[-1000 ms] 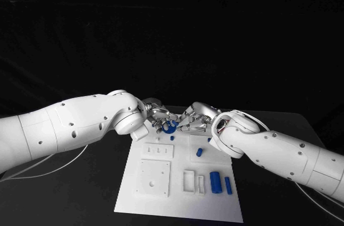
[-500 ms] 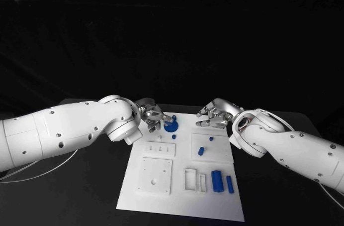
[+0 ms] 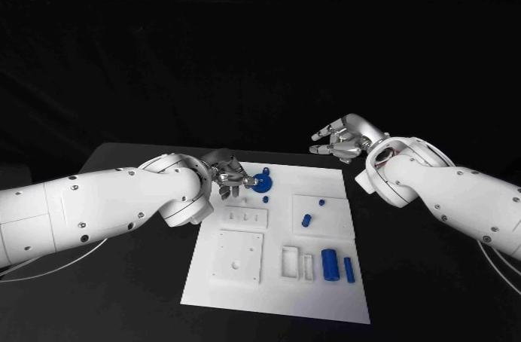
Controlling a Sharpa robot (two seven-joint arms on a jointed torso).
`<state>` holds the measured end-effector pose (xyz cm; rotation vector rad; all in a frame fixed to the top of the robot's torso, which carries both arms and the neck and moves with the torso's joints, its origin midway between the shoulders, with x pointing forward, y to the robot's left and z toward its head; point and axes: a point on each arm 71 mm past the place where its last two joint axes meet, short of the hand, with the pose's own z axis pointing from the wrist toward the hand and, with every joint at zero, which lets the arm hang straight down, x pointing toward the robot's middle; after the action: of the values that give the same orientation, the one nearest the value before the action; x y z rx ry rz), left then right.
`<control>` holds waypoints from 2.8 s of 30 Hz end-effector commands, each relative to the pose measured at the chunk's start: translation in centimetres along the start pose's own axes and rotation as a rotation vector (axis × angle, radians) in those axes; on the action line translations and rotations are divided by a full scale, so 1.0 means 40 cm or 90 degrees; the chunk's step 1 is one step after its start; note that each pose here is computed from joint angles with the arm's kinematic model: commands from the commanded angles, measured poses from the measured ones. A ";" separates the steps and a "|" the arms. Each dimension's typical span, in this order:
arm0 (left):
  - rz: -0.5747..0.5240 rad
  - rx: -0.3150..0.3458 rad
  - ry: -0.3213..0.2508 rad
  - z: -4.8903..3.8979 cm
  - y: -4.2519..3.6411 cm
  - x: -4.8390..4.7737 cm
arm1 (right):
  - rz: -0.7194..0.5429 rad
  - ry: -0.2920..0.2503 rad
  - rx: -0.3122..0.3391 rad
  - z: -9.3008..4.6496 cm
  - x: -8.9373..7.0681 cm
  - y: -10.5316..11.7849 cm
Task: Assemble the parts on the task board
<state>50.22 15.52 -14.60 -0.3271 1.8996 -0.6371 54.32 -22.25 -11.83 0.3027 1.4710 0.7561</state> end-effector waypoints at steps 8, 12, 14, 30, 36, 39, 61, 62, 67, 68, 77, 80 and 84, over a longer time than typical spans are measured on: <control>0.031 -0.013 -0.015 -0.003 0.025 0.048 | 0.058 -0.071 0.005 0.041 -0.053 0.000; 0.033 -0.019 -0.005 -0.003 0.034 0.064 | 0.063 -0.079 0.010 0.048 -0.056 0.000; 0.033 -0.021 -0.001 -0.003 0.039 0.071 | 0.065 -0.080 0.010 0.051 -0.055 0.002; 0.052 -0.028 0.013 -0.002 0.054 0.104 | 0.069 -0.077 0.011 0.055 -0.051 0.007; 0.061 -0.033 0.021 -0.005 0.059 0.107 | 0.069 -0.077 0.013 0.054 -0.053 0.005; 0.068 -0.037 0.028 -0.006 0.060 0.110 | 0.069 -0.076 0.015 0.054 -0.053 0.003; 0.096 -0.063 0.045 -0.010 0.071 0.114 | 0.068 -0.071 0.020 0.055 -0.053 -0.001; 0.096 -0.063 0.046 -0.010 0.071 0.114 | 0.068 -0.070 0.020 0.055 -0.053 -0.001; 0.099 -0.065 0.050 -0.010 0.071 0.116 | 0.068 -0.069 0.021 0.055 -0.052 -0.001; 0.099 -0.066 0.050 -0.010 0.071 0.116 | 0.068 -0.069 0.021 0.055 -0.052 -0.001; 0.104 -0.070 0.057 -0.010 0.072 0.118 | 0.068 -0.069 0.022 0.056 -0.051 -0.001; 0.110 -0.070 0.059 -0.010 0.071 0.119 | 0.067 -0.068 0.021 0.057 -0.050 -0.001; 0.117 -0.069 0.063 -0.010 0.070 0.121 | 0.069 -0.066 0.022 0.057 -0.049 -0.001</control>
<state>48.28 15.65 -19.41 -0.2192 2.0047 -0.4564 56.66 -23.07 -10.03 0.4514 1.3682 0.7835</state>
